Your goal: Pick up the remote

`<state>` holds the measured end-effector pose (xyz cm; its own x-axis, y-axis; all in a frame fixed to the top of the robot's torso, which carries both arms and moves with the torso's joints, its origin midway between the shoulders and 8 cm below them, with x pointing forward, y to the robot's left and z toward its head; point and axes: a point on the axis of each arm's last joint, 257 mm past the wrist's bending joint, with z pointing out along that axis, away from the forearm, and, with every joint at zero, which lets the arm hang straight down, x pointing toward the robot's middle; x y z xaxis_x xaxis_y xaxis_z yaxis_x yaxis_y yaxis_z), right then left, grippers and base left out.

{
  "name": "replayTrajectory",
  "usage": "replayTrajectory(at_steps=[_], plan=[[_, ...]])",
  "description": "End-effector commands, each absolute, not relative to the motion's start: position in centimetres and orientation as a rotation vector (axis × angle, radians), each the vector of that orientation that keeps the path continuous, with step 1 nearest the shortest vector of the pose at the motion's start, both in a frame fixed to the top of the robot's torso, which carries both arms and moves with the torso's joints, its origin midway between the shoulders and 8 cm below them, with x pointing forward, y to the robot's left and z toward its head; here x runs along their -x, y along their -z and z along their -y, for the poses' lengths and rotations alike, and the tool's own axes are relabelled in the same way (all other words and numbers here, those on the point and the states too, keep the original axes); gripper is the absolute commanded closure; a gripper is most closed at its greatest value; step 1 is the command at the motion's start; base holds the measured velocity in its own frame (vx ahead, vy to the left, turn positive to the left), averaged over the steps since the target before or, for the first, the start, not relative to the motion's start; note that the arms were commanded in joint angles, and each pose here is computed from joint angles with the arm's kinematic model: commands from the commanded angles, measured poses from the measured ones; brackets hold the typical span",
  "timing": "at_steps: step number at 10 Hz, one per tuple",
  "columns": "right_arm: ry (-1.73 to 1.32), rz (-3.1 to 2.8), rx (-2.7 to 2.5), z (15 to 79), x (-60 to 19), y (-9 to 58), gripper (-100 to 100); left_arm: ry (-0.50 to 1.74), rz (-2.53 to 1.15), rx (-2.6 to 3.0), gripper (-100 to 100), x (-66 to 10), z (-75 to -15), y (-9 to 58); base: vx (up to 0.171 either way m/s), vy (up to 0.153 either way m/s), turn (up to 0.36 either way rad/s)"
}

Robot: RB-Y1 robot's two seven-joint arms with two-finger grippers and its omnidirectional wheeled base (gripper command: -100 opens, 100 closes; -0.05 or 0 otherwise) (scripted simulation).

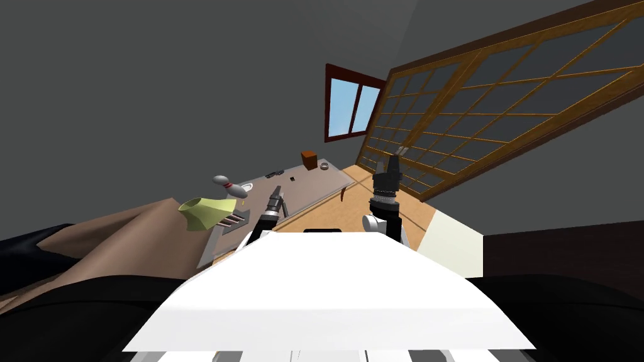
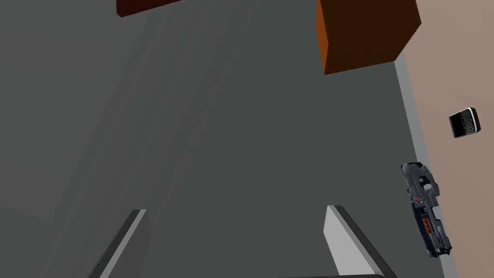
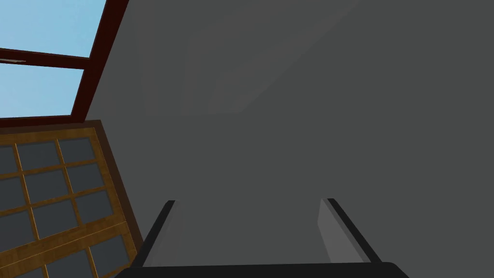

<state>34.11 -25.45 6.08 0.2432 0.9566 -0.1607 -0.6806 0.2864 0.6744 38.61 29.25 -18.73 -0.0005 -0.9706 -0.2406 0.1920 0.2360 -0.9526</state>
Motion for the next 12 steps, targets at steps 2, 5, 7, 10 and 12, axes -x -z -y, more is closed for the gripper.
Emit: replayTrajectory(at_steps=[2, 5, 7, 10, 12], plan=[[-1.192, -0.621, -0.531, 25.5, -34.1, -6.1, 0, 1.044, -1.306, 0.944, -100, -38.6, -30.9, 23.1, -0.007, -0.004, -0.145], [-1.192, -0.621, -0.531, 25.4, -34.1, -6.1, 0, 0.947, -1.435, 1.004, -100, -37.9, -32.8, 28.0, 0.0, -0.005, -0.278], [-1.192, -0.621, -0.531, 25.5, -34.1, -6.1, 0, 0.931, -1.452, 1.022, -100, -37.7, -33.1, 29.0, 0.001, 0.004, -0.039], [-1.192, -0.621, -0.531, 25.5, -34.1, -6.1, 0, 0.809, -1.597, 1.1, -100, -35.8, -35.6, 34.8, 0.005, 0.0, -0.227], [-1.192, -0.621, -0.531, 25.5, -34.1, -6.1, 0, 0.745, -1.67, 1.138, -100, -34.5, -36.9, 37.6, 0.006, 0.015, -0.282]])
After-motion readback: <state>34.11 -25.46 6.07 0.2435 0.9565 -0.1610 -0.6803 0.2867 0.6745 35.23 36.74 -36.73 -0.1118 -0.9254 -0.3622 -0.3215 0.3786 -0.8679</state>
